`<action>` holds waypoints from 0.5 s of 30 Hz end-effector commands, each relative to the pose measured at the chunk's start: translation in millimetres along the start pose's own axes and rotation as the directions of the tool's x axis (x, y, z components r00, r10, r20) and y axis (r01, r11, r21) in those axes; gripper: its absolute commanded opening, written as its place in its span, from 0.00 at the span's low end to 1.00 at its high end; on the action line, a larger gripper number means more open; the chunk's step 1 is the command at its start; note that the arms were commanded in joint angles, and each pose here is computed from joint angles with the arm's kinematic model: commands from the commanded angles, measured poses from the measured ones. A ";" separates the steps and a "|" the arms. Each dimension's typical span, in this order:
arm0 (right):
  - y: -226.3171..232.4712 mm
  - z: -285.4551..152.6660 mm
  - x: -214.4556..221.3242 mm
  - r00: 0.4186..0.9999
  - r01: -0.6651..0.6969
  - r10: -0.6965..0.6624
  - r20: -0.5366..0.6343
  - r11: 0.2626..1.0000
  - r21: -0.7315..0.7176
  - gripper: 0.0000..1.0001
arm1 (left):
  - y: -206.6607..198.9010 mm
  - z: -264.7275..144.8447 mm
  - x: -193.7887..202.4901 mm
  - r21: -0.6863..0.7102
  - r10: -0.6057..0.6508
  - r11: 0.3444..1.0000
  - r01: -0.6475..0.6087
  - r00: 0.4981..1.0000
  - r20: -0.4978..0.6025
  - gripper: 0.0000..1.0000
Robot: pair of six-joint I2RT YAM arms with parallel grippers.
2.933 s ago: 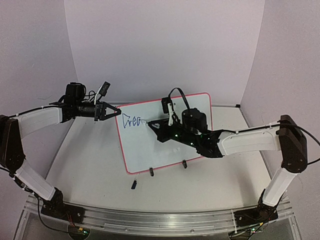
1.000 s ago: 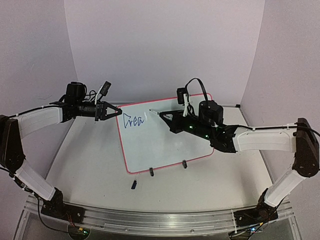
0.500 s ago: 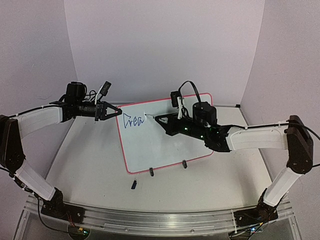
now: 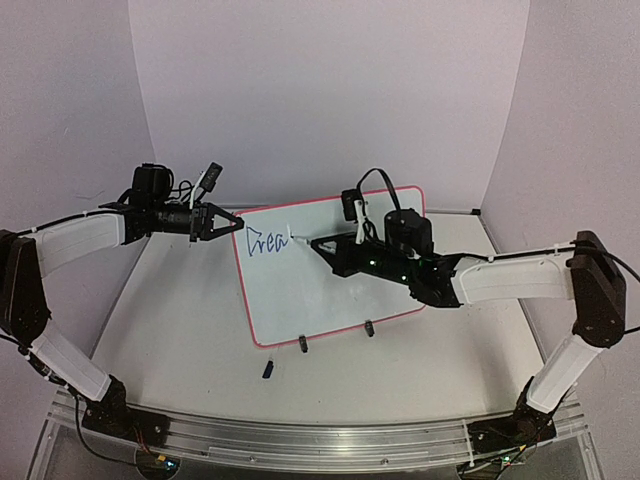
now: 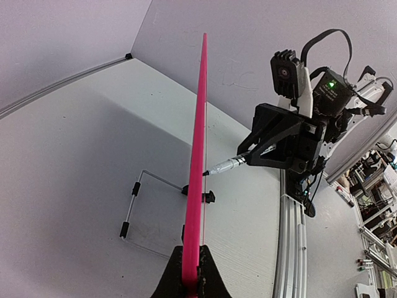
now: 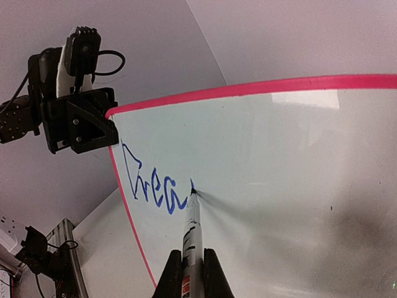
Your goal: Write a sentence on the whiteboard
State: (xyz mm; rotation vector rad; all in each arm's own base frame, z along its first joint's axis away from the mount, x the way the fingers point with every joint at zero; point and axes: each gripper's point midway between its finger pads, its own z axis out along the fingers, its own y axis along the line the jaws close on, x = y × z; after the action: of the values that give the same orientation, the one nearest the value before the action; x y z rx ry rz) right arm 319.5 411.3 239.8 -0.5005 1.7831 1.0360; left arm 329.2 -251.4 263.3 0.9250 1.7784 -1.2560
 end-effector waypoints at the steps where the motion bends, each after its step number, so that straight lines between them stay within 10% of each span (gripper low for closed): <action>1: 1.8 -2.7 10.4 0.999 -0.031 0.031 -0.013 0.999 -0.011 0.00 | -3.8 7.5 12.6 0.006 0.032 0.999 -0.032 0.998 -0.045 0.00; 15: 8.8 -1.5 -21.0 0.995 -0.027 0.028 0.100 1.000 -0.016 0.00 | -3.8 8.0 12.6 0.005 0.033 0.999 -0.033 0.998 -0.047 0.00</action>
State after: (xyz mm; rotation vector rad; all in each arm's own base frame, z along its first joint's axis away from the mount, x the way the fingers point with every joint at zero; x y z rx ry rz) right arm 313.9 410.4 228.3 -0.4776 1.8090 1.0552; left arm 329.1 -251.6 263.2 0.9256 1.7785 -1.2562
